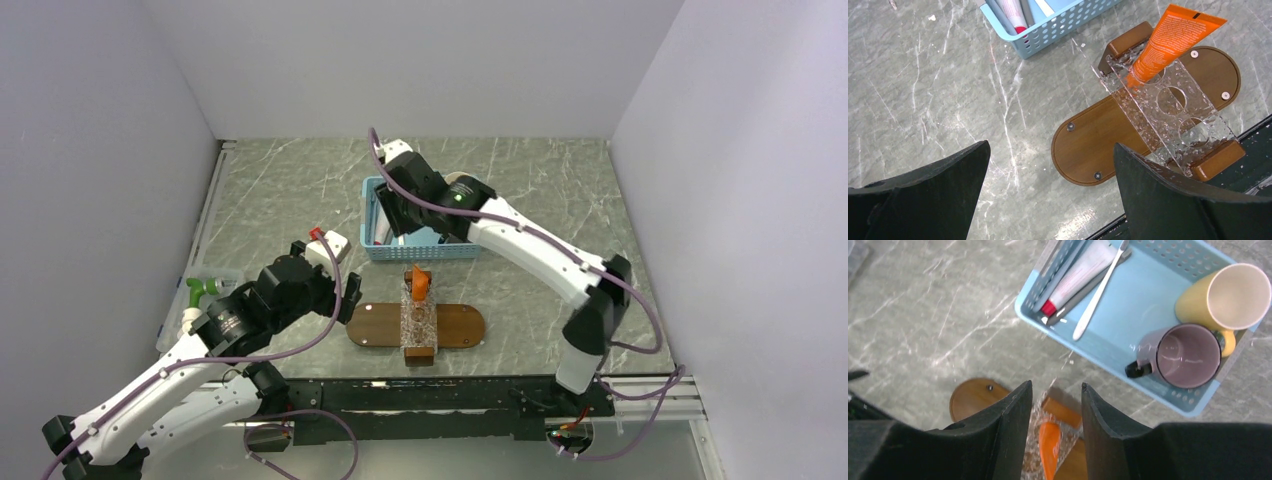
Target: Prepare toiletry sets of a toothbrush and toothpaste on the tray
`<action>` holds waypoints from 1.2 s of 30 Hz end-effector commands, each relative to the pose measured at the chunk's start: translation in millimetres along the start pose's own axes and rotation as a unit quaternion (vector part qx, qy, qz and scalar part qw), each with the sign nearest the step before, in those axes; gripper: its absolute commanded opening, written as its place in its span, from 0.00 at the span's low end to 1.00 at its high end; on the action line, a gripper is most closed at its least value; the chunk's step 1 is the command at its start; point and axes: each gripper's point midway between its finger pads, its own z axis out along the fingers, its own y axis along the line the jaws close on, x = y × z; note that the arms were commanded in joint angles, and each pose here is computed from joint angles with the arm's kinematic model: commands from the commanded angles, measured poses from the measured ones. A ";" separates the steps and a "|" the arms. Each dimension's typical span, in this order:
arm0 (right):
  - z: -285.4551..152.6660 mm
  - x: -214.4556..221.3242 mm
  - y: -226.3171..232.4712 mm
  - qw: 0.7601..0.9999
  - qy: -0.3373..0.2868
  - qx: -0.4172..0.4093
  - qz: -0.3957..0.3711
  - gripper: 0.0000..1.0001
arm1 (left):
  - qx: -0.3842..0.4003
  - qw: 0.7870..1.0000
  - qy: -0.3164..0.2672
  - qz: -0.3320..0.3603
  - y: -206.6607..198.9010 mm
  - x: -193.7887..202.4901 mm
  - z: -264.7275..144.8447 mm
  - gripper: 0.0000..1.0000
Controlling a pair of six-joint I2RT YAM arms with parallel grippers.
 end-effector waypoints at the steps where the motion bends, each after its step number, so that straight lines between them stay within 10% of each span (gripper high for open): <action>1: 27.9 -14.9 -9.0 0.999 0.013 0.026 0.024 0.43 | -0.008 0.999 -0.032 -0.006 2.5 -15.1 -2.5 0.99; 36: 196.4 46.9 -56.5 0.986 0.136 0.042 0.088 0.41 | -0.019 0.999 -0.026 0.000 6.3 -15.1 -2.5 0.99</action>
